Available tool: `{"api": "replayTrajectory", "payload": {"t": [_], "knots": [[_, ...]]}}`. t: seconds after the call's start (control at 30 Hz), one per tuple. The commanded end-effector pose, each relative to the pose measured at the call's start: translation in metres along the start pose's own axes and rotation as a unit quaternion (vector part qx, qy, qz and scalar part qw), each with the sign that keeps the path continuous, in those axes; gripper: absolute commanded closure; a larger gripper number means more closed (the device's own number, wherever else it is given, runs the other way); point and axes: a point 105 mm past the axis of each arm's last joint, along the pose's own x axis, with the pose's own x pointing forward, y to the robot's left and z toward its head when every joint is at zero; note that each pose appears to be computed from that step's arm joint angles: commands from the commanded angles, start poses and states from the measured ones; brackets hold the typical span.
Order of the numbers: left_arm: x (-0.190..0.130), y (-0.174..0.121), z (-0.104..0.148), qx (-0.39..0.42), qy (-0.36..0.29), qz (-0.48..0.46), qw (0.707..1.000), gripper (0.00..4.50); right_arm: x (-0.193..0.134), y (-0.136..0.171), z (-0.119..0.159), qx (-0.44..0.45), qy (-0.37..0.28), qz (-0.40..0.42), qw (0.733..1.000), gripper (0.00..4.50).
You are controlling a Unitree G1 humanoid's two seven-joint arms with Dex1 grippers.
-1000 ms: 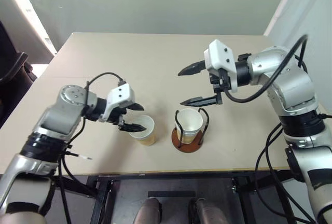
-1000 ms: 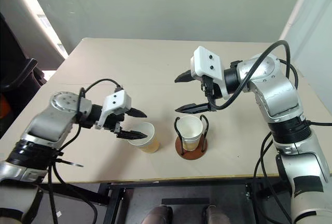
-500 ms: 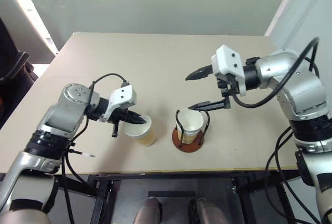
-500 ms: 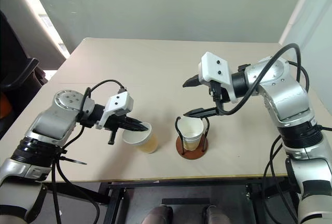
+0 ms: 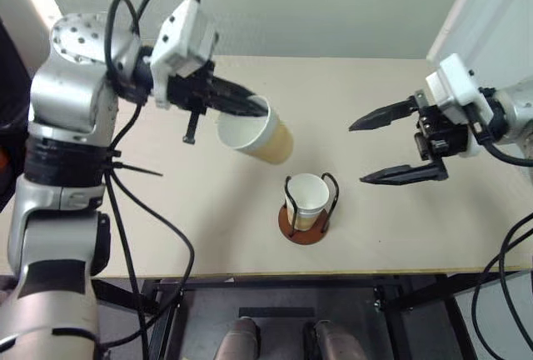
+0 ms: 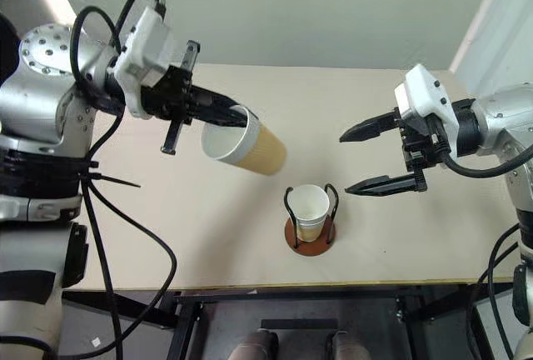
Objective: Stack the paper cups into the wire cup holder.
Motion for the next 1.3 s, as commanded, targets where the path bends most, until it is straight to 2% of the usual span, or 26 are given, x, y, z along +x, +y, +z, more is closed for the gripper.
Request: {"api": "replayTrajectory", "payload": {"t": [0.03,0.3,0.6,0.93,1.03,1.27,1.3], "knots": [[0.027,0.001,0.013,0.047,-0.006,-0.062,0.997,4.45,-0.007,0.000,0.007,-0.020,0.000,-0.025,0.999,0.17],[0.072,-0.018,-0.014,0.045,0.025,-0.155,0.987,4.45,-0.009,0.009,0.009,-0.014,0.006,-0.036,0.999,0.17],[0.084,-0.022,-0.028,0.047,0.049,-0.180,0.981,4.45,-0.019,0.009,0.002,-0.003,0.030,-0.078,0.997,0.17],[0.099,-0.024,-0.036,0.042,0.059,-0.191,0.979,4.45,-0.018,0.012,-0.001,0.003,0.037,-0.087,0.996,0.17],[0.103,-0.023,-0.039,0.040,0.065,-0.191,0.979,3.87,-0.018,0.013,-0.001,0.004,0.037,-0.087,0.996,0.17],[0.106,-0.018,-0.043,0.054,0.082,-0.174,0.980,1.48,-0.011,0.015,-0.003,0.005,0.033,-0.075,0.997,0.17],[0.106,-0.018,-0.042,0.053,0.079,-0.175,0.980,1.48,-0.010,0.015,-0.002,0.005,0.032,-0.074,0.997,0.17]]}}
